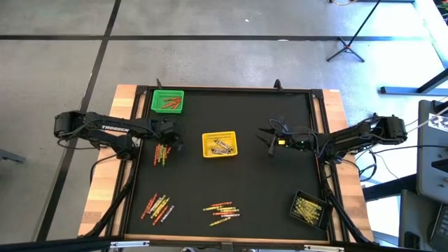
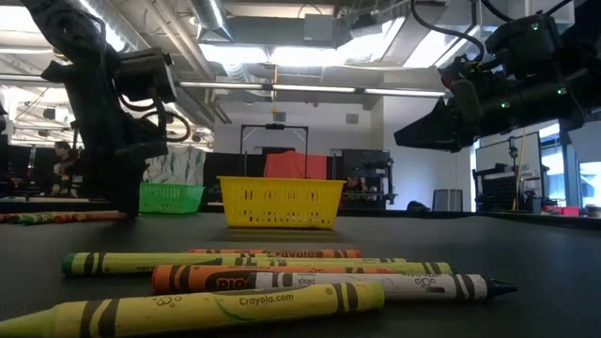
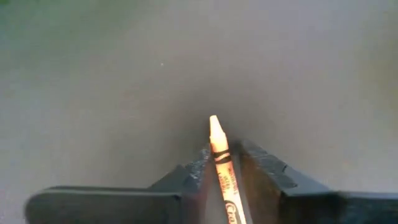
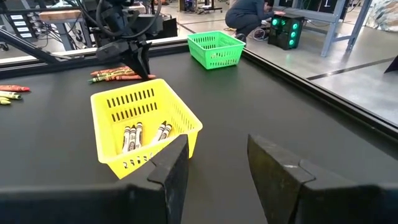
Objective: Sort crayons
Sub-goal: Put the orange crayon into the green bin
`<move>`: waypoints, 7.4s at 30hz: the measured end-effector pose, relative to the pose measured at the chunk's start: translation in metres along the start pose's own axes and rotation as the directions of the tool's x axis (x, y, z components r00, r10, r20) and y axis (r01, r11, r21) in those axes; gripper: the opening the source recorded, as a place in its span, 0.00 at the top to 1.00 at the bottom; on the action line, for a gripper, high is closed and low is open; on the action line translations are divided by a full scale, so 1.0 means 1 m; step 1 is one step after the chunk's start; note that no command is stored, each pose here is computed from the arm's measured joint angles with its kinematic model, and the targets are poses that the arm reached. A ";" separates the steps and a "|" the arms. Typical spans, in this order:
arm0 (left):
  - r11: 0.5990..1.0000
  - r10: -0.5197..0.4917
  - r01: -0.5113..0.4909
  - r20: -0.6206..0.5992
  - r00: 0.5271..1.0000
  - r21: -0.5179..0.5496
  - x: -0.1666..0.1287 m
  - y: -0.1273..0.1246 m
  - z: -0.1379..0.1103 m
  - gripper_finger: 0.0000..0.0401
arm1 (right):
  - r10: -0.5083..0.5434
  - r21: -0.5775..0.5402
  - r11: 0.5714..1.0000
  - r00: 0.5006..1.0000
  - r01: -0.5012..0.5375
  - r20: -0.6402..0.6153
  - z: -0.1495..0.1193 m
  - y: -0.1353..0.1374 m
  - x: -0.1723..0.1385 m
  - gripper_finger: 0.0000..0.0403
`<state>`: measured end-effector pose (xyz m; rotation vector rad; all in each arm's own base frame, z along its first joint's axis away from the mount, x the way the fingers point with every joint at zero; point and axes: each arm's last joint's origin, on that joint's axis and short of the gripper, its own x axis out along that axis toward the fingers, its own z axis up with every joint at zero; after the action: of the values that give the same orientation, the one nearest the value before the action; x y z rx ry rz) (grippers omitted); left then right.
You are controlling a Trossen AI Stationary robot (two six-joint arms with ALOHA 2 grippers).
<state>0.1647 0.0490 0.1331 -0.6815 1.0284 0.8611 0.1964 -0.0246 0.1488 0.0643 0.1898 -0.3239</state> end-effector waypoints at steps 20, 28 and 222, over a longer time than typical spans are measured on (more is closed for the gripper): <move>0.996 -0.006 0.006 -0.003 1.000 0.090 0.006 -0.004 0.001 0.95 | -0.002 -0.002 1.000 1.000 0.002 -0.001 0.000 0.000 0.000 0.60; 0.985 -0.047 0.039 0.046 0.998 0.169 -0.006 -0.016 0.019 0.95 | -0.003 -0.006 1.000 1.000 0.003 -0.017 -0.002 0.000 0.000 0.60; 0.818 0.312 -0.428 0.329 0.891 0.383 0.027 0.094 0.123 0.95 | -0.021 -0.018 1.000 0.999 0.020 -0.050 -0.005 -0.001 0.000 0.60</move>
<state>0.1446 0.2047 0.1462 0.0341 1.0938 0.9744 0.1951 -0.0250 0.1439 0.0531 0.2433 -0.3415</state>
